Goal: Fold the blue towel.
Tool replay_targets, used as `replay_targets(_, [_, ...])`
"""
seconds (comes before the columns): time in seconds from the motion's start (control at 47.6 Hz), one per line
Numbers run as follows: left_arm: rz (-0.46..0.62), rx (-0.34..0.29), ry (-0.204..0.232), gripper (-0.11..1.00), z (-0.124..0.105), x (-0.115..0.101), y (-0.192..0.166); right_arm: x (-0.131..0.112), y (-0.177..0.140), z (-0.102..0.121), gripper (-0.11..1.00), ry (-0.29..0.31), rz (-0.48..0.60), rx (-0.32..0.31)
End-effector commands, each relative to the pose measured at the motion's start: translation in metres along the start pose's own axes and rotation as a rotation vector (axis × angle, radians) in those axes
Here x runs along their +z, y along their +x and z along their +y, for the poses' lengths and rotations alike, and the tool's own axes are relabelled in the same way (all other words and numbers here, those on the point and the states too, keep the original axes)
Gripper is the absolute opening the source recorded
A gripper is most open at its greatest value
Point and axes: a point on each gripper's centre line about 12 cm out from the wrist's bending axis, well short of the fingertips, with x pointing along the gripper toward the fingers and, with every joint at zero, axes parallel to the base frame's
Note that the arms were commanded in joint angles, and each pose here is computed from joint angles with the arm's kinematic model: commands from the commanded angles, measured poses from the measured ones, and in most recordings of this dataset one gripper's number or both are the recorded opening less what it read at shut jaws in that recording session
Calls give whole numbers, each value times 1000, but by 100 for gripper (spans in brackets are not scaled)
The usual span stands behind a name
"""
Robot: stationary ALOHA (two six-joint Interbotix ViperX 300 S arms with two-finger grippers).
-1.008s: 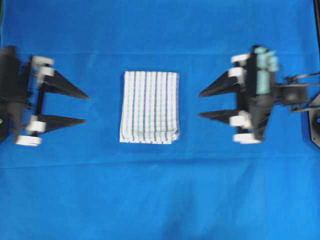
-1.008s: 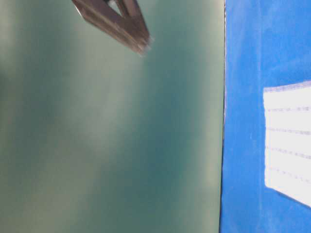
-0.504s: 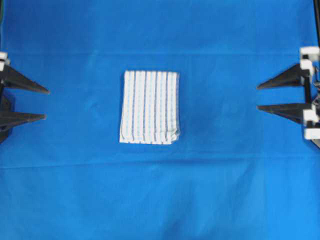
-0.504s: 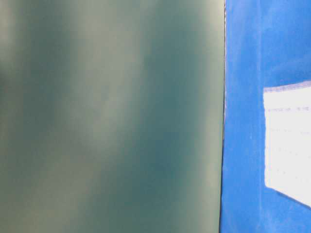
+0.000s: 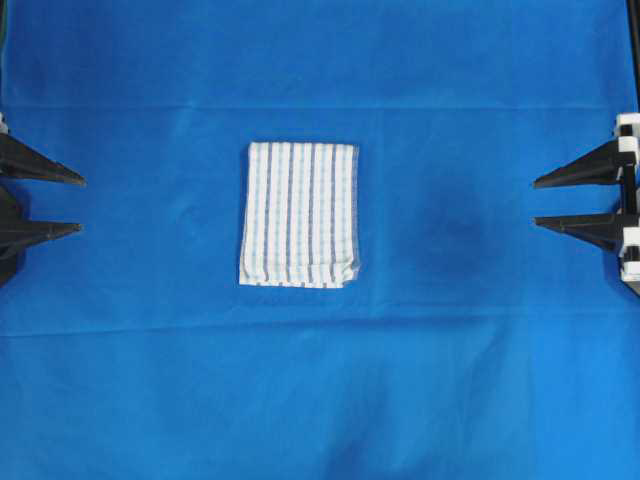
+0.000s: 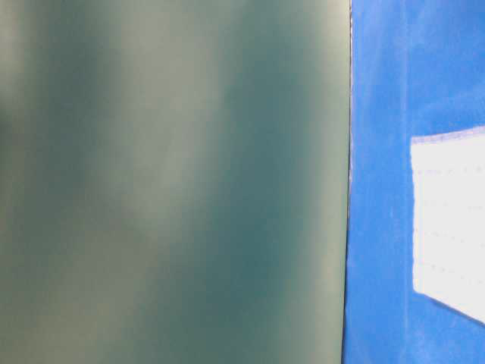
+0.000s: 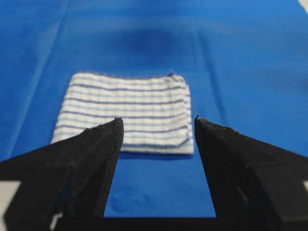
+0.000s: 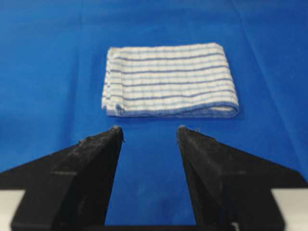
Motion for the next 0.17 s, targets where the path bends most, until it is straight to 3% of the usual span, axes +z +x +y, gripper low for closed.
replay_targets(0.0, [-14, 3, -2, 55, 1, 5, 1, 6, 1, 0, 56, 5, -16, 2])
replay_targets(0.147, [-9, 3, -2, 55, 1, 4, 1, 6, 1, 0, 56, 5, -15, 1])
